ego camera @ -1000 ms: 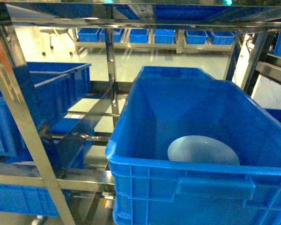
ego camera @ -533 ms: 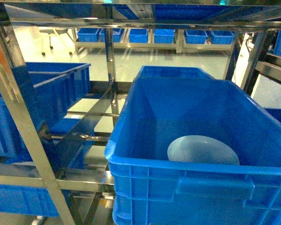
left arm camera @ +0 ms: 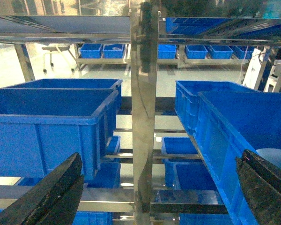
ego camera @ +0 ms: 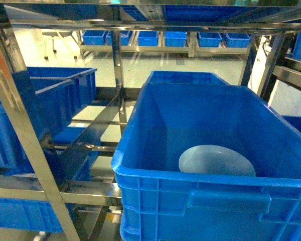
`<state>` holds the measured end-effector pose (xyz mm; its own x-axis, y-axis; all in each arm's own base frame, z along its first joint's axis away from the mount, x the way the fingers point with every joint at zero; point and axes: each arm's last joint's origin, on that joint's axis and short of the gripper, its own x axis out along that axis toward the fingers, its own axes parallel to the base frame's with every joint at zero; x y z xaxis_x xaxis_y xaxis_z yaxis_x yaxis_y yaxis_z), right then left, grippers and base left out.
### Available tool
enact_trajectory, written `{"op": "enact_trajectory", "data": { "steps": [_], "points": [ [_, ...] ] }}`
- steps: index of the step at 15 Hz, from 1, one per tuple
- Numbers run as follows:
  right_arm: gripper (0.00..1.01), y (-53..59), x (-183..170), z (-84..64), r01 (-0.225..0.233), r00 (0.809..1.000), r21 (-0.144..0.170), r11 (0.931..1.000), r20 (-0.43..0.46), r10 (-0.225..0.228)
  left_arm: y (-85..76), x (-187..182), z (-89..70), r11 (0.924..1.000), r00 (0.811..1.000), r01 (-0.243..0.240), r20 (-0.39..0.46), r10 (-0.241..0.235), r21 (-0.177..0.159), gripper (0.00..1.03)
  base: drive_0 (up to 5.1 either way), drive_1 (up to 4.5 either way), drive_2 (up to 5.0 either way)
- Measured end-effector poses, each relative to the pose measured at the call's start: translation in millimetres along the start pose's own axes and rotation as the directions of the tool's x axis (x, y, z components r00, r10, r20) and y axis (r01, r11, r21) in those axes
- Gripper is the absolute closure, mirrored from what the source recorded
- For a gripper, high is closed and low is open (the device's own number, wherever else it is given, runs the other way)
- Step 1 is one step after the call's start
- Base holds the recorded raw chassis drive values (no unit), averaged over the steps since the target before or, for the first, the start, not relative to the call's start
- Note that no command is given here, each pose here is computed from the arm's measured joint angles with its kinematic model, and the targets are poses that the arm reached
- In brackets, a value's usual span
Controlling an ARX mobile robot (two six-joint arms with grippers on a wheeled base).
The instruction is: Place blue tray on left shelf second layer neatly
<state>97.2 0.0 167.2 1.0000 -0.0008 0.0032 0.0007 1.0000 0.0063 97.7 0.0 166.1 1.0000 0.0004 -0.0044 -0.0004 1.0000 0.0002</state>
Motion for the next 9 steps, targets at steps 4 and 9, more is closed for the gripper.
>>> {"op": "enact_trajectory", "data": {
  "steps": [4, 9],
  "points": [
    [0.99, 0.0, 0.0, 0.0, 0.000, 1.000, 0.000, 1.0000, 0.000, 0.000, 0.0, 0.0, 0.0, 1.0000, 1.000, 0.000, 0.000, 0.000, 0.000, 0.05, 0.0, 0.00, 0.0],
    [0.59, 0.0, 0.0, 0.0, 0.000, 1.000, 0.000, 1.0000, 0.000, 0.000, 0.0, 0.0, 0.0, 1.0000, 1.000, 0.000, 0.000, 0.000, 0.000, 0.05, 0.0, 0.00, 0.0]
  ]
}}
